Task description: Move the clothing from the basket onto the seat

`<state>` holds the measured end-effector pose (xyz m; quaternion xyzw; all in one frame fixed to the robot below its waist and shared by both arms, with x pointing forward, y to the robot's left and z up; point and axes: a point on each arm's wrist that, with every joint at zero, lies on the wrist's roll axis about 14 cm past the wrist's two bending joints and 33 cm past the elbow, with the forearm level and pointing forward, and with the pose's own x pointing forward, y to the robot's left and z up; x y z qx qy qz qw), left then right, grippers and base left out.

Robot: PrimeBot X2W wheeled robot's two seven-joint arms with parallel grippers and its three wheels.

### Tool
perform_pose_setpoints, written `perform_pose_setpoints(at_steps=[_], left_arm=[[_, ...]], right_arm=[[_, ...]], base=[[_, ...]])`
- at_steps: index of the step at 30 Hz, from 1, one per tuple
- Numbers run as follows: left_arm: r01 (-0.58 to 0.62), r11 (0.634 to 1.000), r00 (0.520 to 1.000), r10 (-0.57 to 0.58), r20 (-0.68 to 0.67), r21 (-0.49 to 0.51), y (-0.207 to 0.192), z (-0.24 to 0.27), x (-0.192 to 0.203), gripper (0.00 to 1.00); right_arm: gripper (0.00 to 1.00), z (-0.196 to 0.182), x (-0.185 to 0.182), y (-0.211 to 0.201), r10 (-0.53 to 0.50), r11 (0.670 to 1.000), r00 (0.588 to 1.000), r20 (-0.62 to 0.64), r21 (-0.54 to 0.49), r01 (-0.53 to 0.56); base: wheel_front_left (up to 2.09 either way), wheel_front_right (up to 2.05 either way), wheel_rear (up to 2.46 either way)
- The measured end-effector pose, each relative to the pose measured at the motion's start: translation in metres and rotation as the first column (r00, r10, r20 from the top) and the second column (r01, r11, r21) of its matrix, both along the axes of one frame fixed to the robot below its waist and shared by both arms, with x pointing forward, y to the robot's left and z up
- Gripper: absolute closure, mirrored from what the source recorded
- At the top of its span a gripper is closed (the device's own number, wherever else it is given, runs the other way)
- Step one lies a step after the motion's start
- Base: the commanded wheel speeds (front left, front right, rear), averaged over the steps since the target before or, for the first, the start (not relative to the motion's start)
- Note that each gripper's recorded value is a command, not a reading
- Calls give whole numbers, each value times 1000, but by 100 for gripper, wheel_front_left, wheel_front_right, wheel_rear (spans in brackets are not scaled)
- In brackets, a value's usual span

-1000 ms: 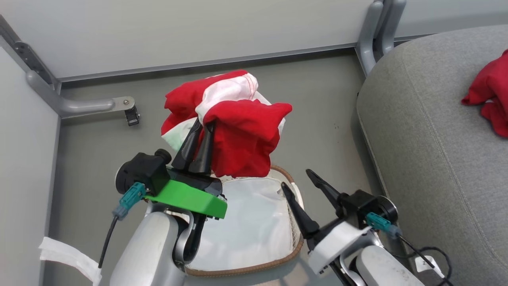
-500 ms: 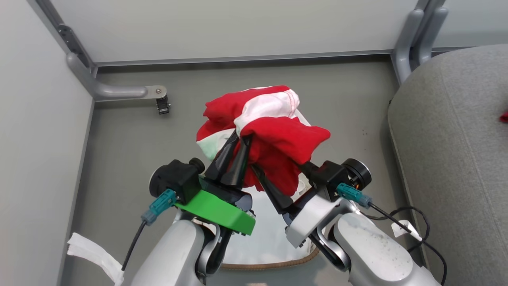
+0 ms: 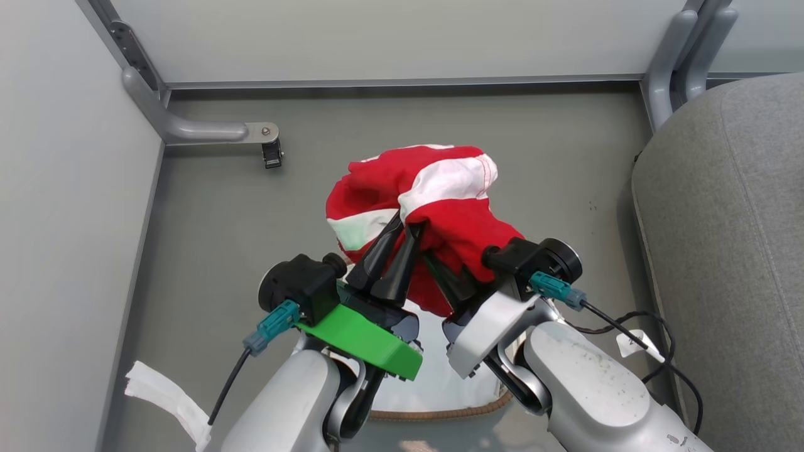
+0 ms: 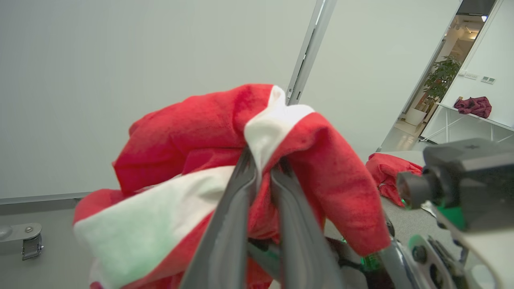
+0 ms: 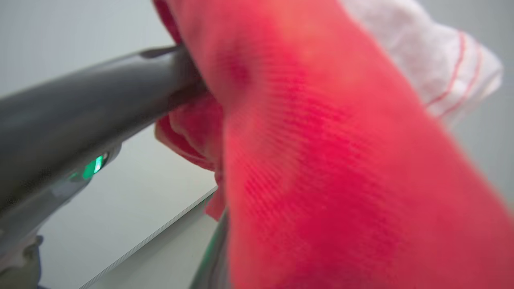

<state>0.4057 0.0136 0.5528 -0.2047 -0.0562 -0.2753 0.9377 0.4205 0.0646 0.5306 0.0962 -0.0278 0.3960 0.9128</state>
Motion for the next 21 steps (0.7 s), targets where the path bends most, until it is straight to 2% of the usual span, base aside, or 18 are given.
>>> perform_pose_setpoints(at_steps=[8,9,10,21], left_arm=[[-15,1000,1000,15,-13,-2,2,-4,7,100],[-18,1000,1000,18,-7,3,2,-3,7,75],[-18,1000,1000,18,1,15,1,-3,8,0],[16,997,999,-20,50,80,-16,-3,14,0]], right_arm=[[100,1,6,-6,-22,1000,1000,-1,9,22],[100,1,7,-8,-26,1000,1000,-1,11,26],[100,2,8,-9,-31,999,1000,3,14,31],[100,4,11,-39,-114,993,993,21,-3,114]], base=[[0,0,0],[0,0,0],[0,0,0],[0,0,0]])
